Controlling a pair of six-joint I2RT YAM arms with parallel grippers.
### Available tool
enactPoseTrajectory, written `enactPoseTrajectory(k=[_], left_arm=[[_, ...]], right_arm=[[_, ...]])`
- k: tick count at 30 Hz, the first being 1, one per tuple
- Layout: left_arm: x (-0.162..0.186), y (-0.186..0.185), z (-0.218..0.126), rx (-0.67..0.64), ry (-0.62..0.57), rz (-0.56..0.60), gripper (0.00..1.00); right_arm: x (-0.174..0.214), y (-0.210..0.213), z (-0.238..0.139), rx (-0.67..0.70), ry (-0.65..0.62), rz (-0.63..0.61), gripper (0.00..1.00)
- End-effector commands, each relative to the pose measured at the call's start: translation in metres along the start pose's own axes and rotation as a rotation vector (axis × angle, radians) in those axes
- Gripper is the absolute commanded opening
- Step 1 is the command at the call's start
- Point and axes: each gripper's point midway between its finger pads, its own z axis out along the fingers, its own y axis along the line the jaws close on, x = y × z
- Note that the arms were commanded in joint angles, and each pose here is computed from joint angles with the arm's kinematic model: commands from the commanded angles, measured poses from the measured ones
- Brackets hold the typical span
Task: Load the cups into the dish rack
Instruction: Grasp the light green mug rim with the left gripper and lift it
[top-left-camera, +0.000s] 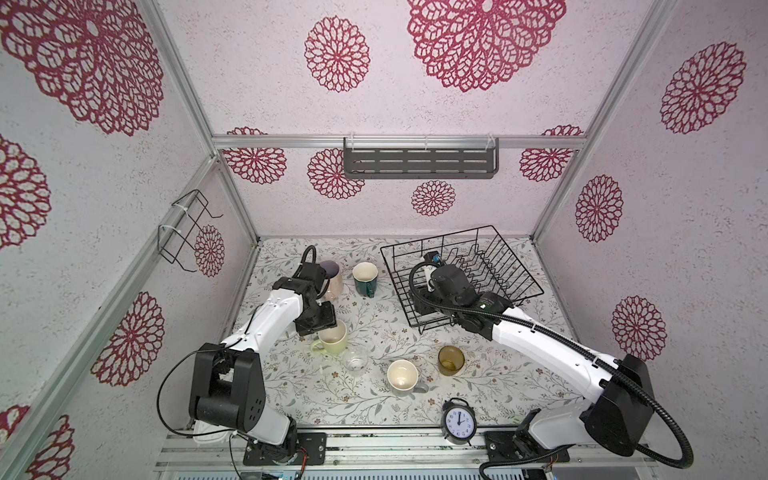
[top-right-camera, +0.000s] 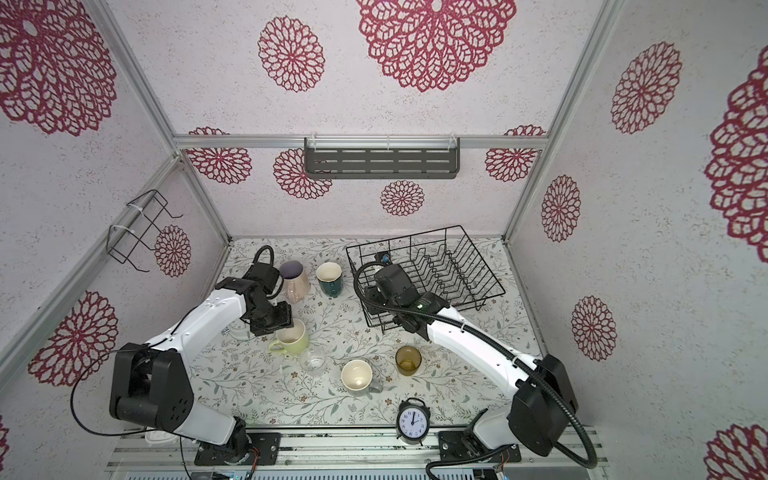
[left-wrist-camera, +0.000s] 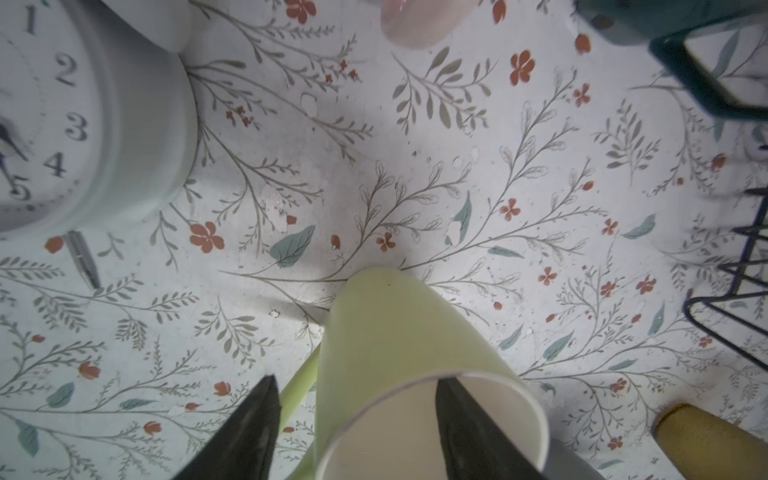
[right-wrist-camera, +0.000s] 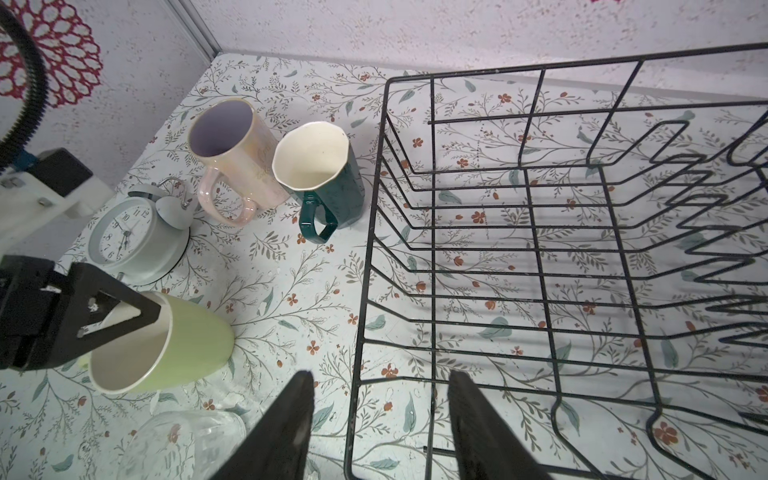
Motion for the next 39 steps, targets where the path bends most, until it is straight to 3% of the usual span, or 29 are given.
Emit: enactPoseTrajectory(k=[1,4,8,16,19,23,26,30,35,39], left_arm=[[-0.003,-0.008,0.006,0.01,0.007,0.042,0.58],[0.006,0.004,0.016,-0.067,0.062,0.017,0.56],[0.015,-0.001,0.02,-0.052,0.071,0.036,0.48],[0.017,-0.011,0.014,-0.012,0.05,0.051,0.07],[0.017,-0.021,0.003,0.02,0.041,0.08,0.0],[0.011,-0.028,-0.023,0.062,-0.017,0.081,0.0],[0.002,-0.044,-0.05,0.163,-0.088,0.075,0.0],[-0.007,-0.081,-0.093,0.391,-0.178,0.077,0.0],[-0.009,-0.129,-0.144,0.713,-0.23,0.143,0.0],[-0.003,-0.16,-0.176,0.933,-0.201,0.203,0.0]], right_arm=[[-0.02,-0.001,-0.019,-0.015,-0.084,0.01,0.56],[-0.019,-0.004,-0.023,-0.003,-0.09,0.013,0.56],[-0.017,-0.006,-0.025,-0.006,-0.099,0.026,0.56],[-0.015,-0.006,-0.023,-0.012,-0.106,0.04,0.56],[-0.013,-0.004,-0.022,-0.026,-0.1,0.038,0.57],[-0.012,0.004,-0.021,-0.076,-0.099,0.043,0.61],[-0.015,0.015,-0.023,-0.145,-0.112,0.041,0.67],[-0.03,0.032,-0.041,-0.267,-0.212,0.046,0.81],[-0.038,0.065,-0.08,-0.531,-0.42,-0.079,0.81],[-0.035,0.076,-0.111,-0.662,-0.554,-0.143,0.82]])
